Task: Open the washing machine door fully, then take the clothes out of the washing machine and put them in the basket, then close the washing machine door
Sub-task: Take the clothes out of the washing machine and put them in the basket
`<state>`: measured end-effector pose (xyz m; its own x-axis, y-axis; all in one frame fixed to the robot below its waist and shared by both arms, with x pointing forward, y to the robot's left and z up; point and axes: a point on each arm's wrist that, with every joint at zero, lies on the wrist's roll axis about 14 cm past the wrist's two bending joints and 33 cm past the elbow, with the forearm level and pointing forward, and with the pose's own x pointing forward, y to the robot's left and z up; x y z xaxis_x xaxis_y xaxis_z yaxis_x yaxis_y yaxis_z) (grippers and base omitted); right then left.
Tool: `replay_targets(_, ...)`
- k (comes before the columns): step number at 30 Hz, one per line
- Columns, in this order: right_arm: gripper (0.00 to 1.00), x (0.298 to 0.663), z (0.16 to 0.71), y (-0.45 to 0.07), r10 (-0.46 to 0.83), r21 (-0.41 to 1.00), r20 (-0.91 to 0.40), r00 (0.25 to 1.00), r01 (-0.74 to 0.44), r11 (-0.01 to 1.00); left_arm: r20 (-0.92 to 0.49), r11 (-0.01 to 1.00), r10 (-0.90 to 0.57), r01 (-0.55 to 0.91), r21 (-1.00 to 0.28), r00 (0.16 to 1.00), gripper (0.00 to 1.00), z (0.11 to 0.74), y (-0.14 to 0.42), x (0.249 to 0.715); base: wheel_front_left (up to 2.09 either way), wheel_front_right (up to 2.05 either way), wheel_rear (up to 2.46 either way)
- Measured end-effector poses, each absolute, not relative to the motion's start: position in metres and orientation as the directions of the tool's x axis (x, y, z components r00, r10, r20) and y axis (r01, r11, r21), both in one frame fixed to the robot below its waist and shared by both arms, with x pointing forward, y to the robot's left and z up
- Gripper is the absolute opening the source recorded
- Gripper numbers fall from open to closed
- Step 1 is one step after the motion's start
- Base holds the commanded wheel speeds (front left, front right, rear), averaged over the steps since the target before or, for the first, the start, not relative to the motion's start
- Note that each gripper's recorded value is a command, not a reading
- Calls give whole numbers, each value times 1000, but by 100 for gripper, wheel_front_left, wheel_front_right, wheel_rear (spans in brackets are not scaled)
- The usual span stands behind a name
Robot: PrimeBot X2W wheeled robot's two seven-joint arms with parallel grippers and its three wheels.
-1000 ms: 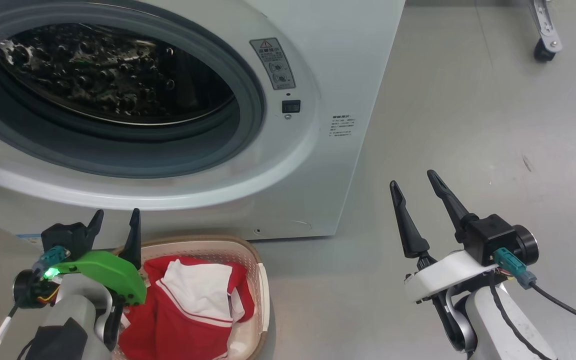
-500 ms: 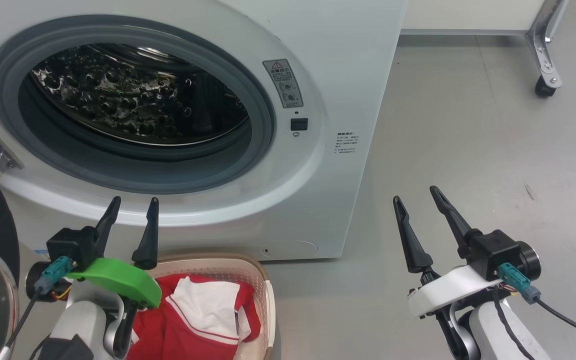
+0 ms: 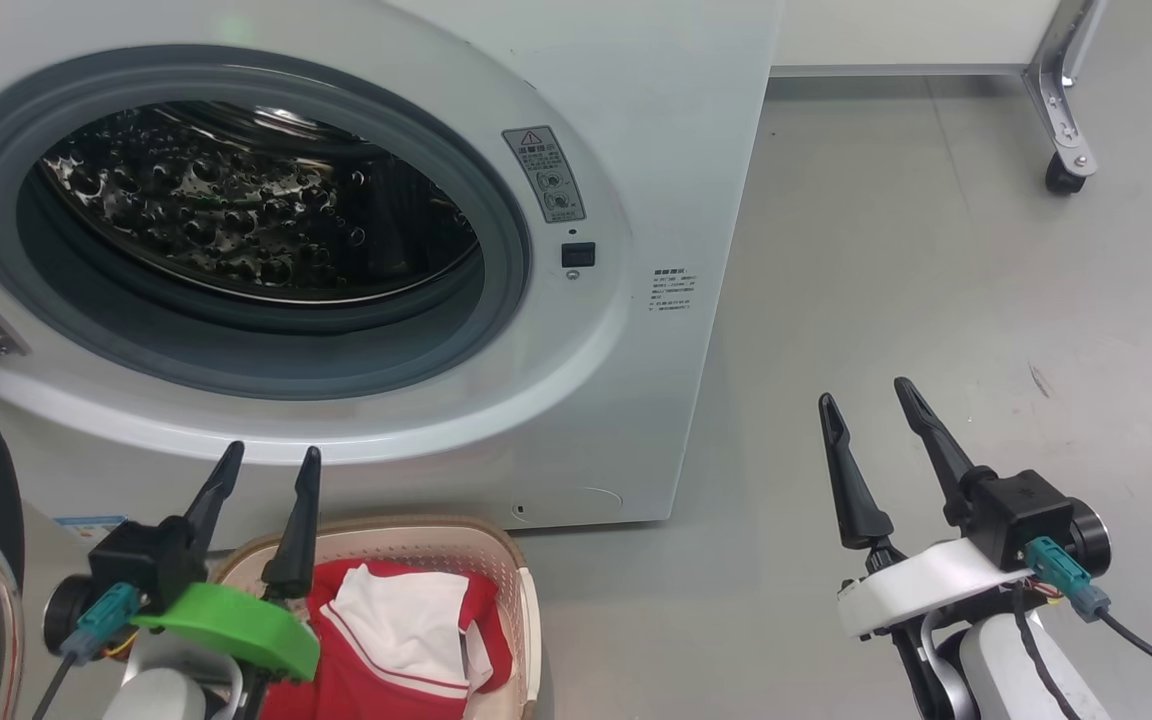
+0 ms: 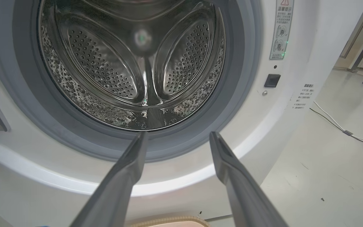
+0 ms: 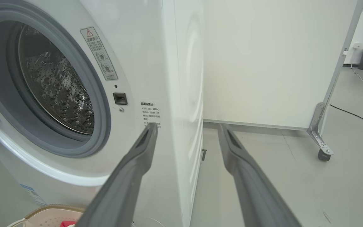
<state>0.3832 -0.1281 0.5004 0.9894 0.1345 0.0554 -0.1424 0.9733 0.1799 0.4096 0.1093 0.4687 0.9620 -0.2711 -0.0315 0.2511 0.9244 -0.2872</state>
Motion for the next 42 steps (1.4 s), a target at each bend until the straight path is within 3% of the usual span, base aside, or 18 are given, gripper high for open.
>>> replay_targets(42,100,377,498,-133,125,164,50,991,-132,978,7,928,-228,219,-300,974,100,478,120,394,0,0,0)
